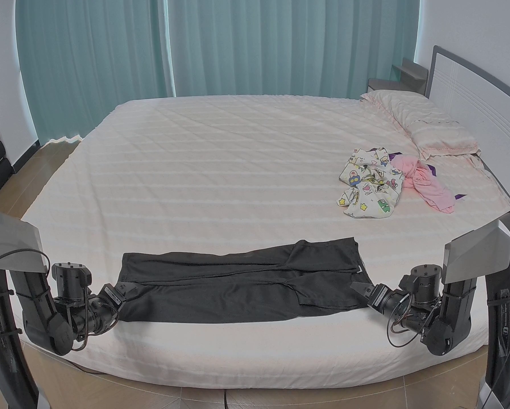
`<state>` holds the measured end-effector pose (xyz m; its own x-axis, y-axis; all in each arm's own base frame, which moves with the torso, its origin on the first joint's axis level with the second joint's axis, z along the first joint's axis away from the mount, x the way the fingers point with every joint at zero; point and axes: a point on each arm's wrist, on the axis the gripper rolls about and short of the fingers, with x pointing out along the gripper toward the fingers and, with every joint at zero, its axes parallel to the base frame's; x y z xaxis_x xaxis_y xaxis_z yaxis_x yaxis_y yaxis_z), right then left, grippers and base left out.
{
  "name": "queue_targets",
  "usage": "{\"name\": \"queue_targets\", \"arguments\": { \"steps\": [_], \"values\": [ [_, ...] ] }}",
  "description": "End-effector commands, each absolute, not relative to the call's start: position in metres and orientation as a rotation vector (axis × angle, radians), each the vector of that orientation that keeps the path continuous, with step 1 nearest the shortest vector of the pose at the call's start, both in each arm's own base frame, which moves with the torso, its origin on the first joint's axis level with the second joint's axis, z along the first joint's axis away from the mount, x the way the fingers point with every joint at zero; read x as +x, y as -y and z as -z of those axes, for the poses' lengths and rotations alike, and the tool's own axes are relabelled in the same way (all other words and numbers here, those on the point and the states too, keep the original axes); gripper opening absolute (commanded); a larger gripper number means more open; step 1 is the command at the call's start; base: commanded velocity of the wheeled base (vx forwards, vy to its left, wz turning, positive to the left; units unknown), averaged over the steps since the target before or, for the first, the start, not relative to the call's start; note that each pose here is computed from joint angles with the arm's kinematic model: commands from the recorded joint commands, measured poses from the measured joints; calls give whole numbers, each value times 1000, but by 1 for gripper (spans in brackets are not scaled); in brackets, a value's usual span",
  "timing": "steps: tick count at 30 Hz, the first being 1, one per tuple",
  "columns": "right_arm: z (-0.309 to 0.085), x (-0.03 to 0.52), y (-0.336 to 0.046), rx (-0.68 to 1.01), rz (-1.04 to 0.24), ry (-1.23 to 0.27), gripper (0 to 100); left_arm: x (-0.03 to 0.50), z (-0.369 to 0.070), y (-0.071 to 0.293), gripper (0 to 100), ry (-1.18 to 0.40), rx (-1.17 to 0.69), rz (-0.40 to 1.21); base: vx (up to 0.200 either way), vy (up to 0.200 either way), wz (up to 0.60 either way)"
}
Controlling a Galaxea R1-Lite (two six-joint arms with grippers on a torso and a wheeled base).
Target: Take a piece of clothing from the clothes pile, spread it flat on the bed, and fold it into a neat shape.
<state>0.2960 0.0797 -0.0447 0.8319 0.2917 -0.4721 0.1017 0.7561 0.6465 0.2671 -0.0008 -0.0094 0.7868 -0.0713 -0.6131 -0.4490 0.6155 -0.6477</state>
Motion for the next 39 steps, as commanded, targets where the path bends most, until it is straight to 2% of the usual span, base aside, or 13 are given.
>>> {"name": "queue_targets", "arguments": {
  "steps": [1, 17, 27, 39],
  "values": [
    [35, 296, -70, 733, -110, -561, 100, 264, -7, 1, 100, -597, -913, -209, 0, 0, 0],
    [15, 304, -48, 770, -119, -492, 100, 285, -14, -1, 100, -523, -912, -182, 188, 0, 0],
    [27, 302, -49, 768, -112, -534, 100, 307, -5, -17, 100, -504, -788, -188, 0, 0, 0],
    [34, 302, -49, 767, -103, -554, 100, 332, 25, -28, 100, -584, -705, -209, 0, 0, 0]
  ]
}}
